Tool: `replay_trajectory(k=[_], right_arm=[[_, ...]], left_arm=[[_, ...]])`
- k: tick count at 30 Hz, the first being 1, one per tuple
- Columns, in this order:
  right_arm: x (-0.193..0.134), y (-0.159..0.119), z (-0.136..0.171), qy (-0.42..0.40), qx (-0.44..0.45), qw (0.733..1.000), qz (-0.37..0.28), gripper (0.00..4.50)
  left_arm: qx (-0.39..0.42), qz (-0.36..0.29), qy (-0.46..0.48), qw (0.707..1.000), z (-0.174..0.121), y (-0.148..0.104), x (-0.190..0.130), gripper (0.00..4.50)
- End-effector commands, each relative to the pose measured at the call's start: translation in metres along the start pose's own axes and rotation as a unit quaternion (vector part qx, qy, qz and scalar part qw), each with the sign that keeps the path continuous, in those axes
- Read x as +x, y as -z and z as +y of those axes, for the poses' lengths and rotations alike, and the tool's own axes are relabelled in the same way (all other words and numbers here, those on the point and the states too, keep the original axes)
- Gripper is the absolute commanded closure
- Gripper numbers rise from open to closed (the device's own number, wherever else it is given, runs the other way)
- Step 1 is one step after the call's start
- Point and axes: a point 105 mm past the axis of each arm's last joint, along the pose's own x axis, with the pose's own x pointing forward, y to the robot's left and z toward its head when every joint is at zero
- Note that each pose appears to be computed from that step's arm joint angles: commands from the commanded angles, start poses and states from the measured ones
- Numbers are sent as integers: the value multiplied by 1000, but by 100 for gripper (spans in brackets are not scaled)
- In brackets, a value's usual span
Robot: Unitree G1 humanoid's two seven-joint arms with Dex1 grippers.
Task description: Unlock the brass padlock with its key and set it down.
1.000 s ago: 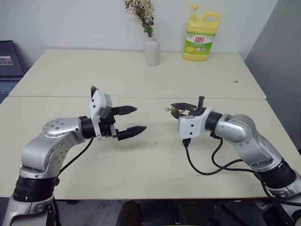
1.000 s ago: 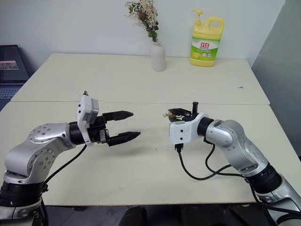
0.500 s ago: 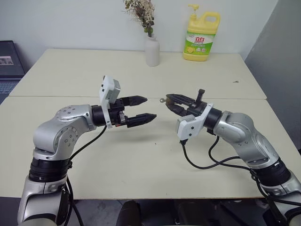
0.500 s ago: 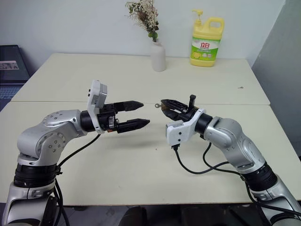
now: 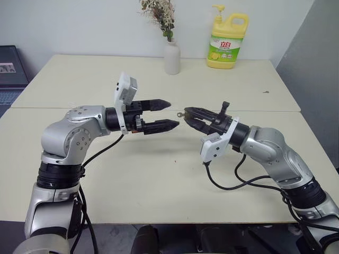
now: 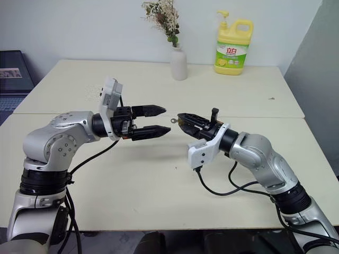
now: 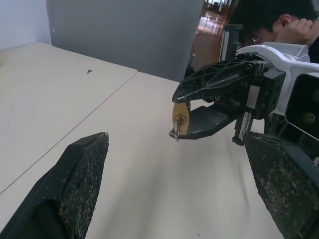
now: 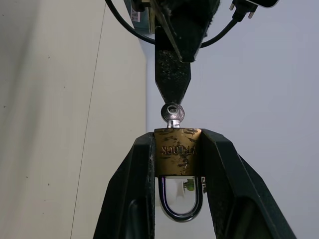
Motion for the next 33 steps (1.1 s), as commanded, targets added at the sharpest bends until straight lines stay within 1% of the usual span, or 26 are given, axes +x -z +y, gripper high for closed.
replay_trajectory(k=[1, 3, 6, 9, 16, 17, 18, 19, 29, 33], right_arm=[[-4, 0, -13, 25, -8, 1000, 0, 357], [-3, -2, -13, 24, -8, 1000, -1, 357], [-2, -4, -13, 24, -8, 1000, -6, 357], [-1, -5, -14, 24, -7, 1000, -9, 357], [0, -8, -15, 23, -7, 1000, -18, 357], [0, -9, -15, 23, -8, 1000, -20, 357], [1, -10, -15, 23, -8, 999, -22, 357], [1, -11, -15, 22, -9, 999, -23, 357], [1, -12, -13, 19, -8, 999, -30, 357], [1, -13, -11, 15, -6, 999, -34, 357]], left_arm=[[19, -3, 12, 1000, -3, -7, 4, 0], [14, -5, 11, 1000, -1, -7, 5, 0], [13, -4, 21, 1000, -3, -6, 8, 58], [11, -3, 30, 999, -4, -5, 11, 143], [7, 6, 42, 999, -3, -3, 13, 367], [7, 8, 45, 999, -3, -3, 13, 389], [6, 8, 46, 999, -3, -2, 14, 427], [6, 8, 47, 999, -2, -2, 15, 445], [12, 11, 57, 998, -4, 1, 18, 450], [33, 15, 58, 998, -5, 3, 18, 450]])
